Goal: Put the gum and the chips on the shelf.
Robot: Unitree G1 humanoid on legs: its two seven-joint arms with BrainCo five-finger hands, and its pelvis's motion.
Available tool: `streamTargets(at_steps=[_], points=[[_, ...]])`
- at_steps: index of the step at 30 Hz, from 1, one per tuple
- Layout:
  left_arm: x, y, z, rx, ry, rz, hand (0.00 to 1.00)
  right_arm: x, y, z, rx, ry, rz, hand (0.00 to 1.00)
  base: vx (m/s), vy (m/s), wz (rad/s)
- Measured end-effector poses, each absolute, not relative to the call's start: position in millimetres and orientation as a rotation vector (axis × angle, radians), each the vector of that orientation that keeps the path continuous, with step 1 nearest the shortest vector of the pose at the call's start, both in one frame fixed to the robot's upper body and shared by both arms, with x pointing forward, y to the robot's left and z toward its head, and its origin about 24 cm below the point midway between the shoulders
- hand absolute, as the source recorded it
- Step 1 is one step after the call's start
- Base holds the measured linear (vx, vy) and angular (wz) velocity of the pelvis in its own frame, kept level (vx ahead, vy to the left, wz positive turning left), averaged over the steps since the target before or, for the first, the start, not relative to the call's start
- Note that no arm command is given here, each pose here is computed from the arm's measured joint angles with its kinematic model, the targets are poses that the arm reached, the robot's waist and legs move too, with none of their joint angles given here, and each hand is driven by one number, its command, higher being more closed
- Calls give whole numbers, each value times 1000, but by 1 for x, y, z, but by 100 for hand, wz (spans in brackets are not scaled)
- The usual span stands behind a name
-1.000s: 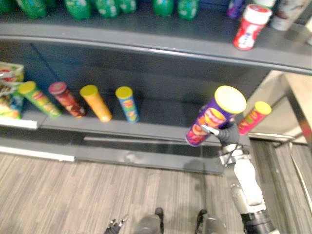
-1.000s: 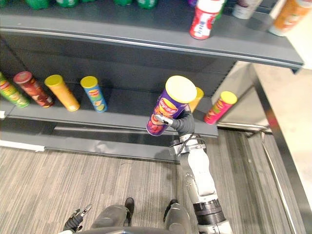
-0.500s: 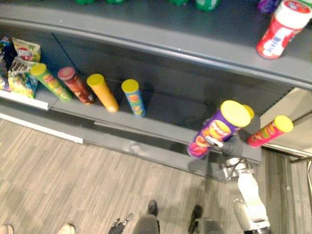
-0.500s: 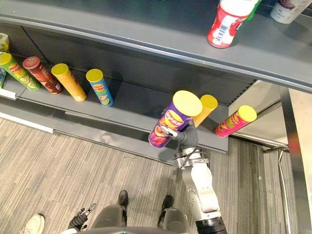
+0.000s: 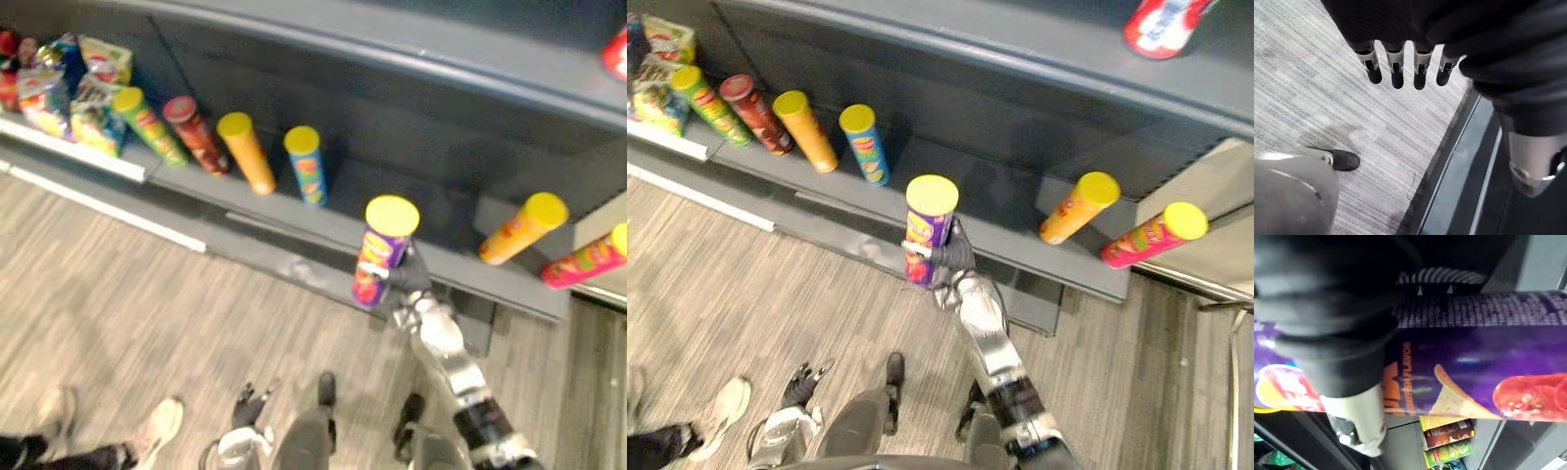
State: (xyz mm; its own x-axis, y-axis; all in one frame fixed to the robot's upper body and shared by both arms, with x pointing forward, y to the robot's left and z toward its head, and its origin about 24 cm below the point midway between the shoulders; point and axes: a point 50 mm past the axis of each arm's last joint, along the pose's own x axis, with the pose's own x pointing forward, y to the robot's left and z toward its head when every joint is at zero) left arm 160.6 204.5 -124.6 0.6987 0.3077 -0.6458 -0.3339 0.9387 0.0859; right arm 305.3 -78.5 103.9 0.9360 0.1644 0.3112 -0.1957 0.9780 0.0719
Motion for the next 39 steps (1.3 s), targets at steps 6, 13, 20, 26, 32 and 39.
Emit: streamTargets(at_steps=[6,13,20,26,32,39], points=[[180,204,-112,-52,634,380,0,356,-115,159,104,-418,-132,100,-120,9,36],[177,205,-115,-36,651,376,0,379,-168,219,134,-517,-417,100,-23,-45,8],[182,202,-116,-17,663,379,0,377,-197,238,179,-564,-561,100,-9,-75,5],[187,195,-114,-8,649,347,0,377,-208,248,211,-576,-622,100,-8,-75,1],[201,185,-108,-40,608,318,0,375,-216,259,241,-602,-665,100,-4,-70,0],[210,180,-102,-63,574,301,0,371,-226,284,239,-677,-686,100,-1,-63,11]])
